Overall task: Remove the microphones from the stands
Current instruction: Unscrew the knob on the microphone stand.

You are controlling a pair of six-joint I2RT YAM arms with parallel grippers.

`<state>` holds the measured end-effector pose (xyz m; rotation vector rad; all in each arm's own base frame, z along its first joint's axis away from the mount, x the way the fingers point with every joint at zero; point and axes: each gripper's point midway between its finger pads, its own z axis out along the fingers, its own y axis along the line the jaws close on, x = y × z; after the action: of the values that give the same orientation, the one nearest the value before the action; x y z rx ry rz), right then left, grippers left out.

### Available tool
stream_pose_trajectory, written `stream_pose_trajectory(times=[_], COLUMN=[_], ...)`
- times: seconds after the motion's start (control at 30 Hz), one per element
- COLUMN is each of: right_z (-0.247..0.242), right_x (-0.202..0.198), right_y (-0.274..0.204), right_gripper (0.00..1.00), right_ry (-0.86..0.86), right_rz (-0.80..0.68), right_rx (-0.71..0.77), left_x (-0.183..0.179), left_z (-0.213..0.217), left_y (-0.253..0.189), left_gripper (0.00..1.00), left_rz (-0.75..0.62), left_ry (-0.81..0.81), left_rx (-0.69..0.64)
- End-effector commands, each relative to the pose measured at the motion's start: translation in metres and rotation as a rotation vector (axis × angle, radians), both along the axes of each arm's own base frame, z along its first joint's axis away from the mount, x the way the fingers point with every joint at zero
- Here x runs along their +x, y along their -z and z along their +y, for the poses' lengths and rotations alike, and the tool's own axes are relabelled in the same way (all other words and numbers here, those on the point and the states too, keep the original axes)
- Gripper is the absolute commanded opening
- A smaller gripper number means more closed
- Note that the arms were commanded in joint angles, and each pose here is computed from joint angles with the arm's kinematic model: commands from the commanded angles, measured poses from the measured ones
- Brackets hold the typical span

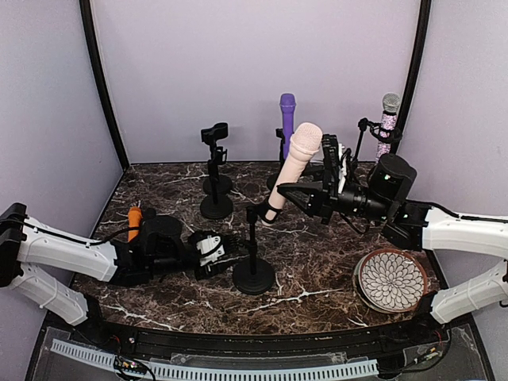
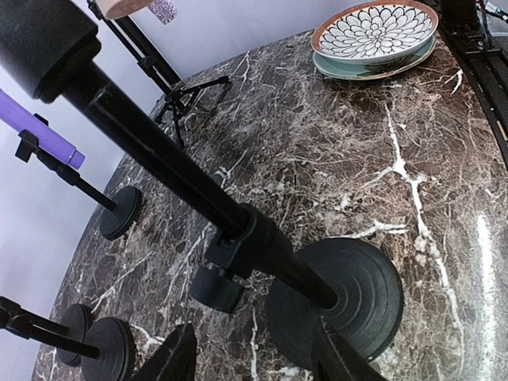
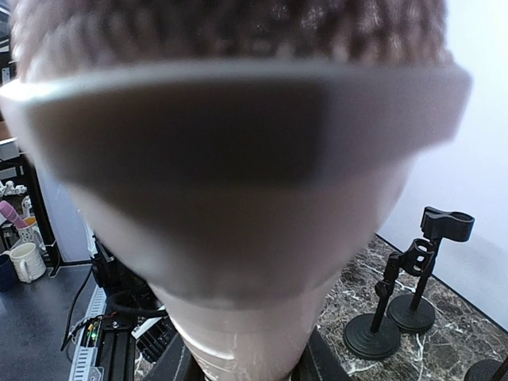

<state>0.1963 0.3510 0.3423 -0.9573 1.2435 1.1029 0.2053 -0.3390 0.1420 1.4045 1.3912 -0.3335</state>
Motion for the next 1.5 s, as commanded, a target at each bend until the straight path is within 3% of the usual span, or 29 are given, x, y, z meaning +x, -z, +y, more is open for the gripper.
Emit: stream_pose_trajectory(times=[0.0,0.37,0.63,1.03,1.23,1.47], right_z=[-0.003,-0.001,0.000,-0.001,-0.003,-0.007], right_x=[-0.001,0.001,0.002,0.002,0.001,0.001], right_y=[-0.006,-0.003,-0.003,-0.003,-0.003,-0.003], right_gripper=[0.13,0.13,0.12,0.12,0.12,0.12], right_ry=[-0.014,-0.015,-0.018,-0.017,-0.013,0.003], right_rz=[-0.003,0.010,0.022,0.028,0.032,0.036], right_rx=[0.025,0.023,0.027,0.030,0.036,0.043], left_x=[0.007,0.010,0.009,0.008,0.008,0.003], left_z=[-0.014,-0.022,-0.021,-0.025,-0.026,-0.029], left_y=[-0.031,-0.033,-0.023,-0.012,-0.007,-0.001], left_gripper=[0.49,0.47,0.35,0.35,0.42,0.33], left_rz=[-0.092,-0.092,-0.063,-0.026,-0.022,0.008], left_ry=[0.015,0.023,0.025,0.034,0.040,0.072], left_rx=[-0.074,-0.076,-0.059,-0.034,-0.023,0.009])
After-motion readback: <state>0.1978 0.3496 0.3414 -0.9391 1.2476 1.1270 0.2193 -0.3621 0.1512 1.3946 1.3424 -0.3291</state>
